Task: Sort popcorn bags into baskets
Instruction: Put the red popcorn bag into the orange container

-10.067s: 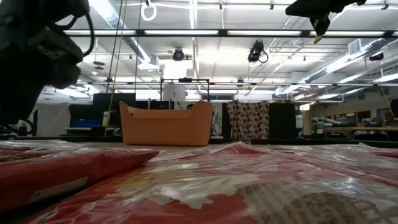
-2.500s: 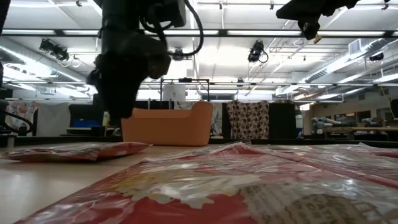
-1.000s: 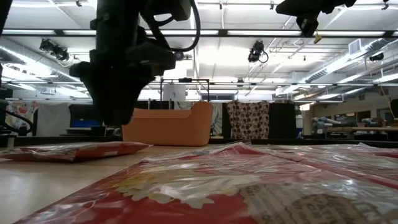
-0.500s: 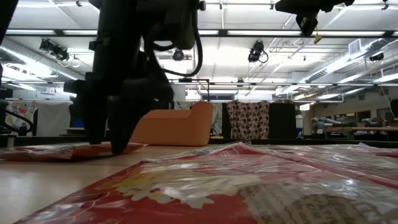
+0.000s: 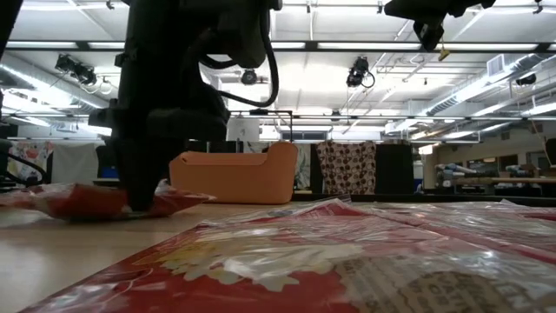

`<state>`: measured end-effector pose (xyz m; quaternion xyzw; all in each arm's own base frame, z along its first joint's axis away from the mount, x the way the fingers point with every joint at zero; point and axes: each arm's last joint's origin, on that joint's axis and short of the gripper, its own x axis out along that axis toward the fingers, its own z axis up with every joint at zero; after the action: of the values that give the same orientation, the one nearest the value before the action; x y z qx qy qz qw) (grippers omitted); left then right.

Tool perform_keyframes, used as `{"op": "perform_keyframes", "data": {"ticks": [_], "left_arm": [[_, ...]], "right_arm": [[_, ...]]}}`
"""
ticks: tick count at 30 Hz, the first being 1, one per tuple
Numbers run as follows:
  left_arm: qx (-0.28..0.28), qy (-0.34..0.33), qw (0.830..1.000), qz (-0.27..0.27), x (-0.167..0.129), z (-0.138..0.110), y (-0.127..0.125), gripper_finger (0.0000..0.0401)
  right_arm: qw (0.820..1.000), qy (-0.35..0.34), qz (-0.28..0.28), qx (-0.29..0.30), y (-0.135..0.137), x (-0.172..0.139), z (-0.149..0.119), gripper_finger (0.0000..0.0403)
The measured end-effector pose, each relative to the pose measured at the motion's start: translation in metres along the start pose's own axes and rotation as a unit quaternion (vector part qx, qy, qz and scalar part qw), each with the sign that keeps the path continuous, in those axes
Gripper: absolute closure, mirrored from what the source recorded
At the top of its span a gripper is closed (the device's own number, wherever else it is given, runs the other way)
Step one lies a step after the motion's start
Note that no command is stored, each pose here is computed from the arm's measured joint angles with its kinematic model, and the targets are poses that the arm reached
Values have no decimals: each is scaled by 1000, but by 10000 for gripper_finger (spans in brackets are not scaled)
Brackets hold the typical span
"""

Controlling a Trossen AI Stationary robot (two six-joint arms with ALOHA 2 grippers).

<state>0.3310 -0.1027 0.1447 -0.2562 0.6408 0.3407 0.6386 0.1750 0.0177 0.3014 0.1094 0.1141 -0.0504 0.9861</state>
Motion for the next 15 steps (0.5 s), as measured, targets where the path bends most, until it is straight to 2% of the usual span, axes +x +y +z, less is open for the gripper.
{"op": "perform_keyframes", "data": {"ticks": [3,10,15], "left_arm": [[20,-3,1000,-9,-12,1,3,382],[88,-26,995,-44,-65,19,21,383],[99,-82,992,-13,-109,42,53,383]], "right_arm": [[1000,0,0,0,0,0,0,386],[1000,-4,1,0,0,0,1,386],[1000,-4,1,0,0,0,1,386]]}}
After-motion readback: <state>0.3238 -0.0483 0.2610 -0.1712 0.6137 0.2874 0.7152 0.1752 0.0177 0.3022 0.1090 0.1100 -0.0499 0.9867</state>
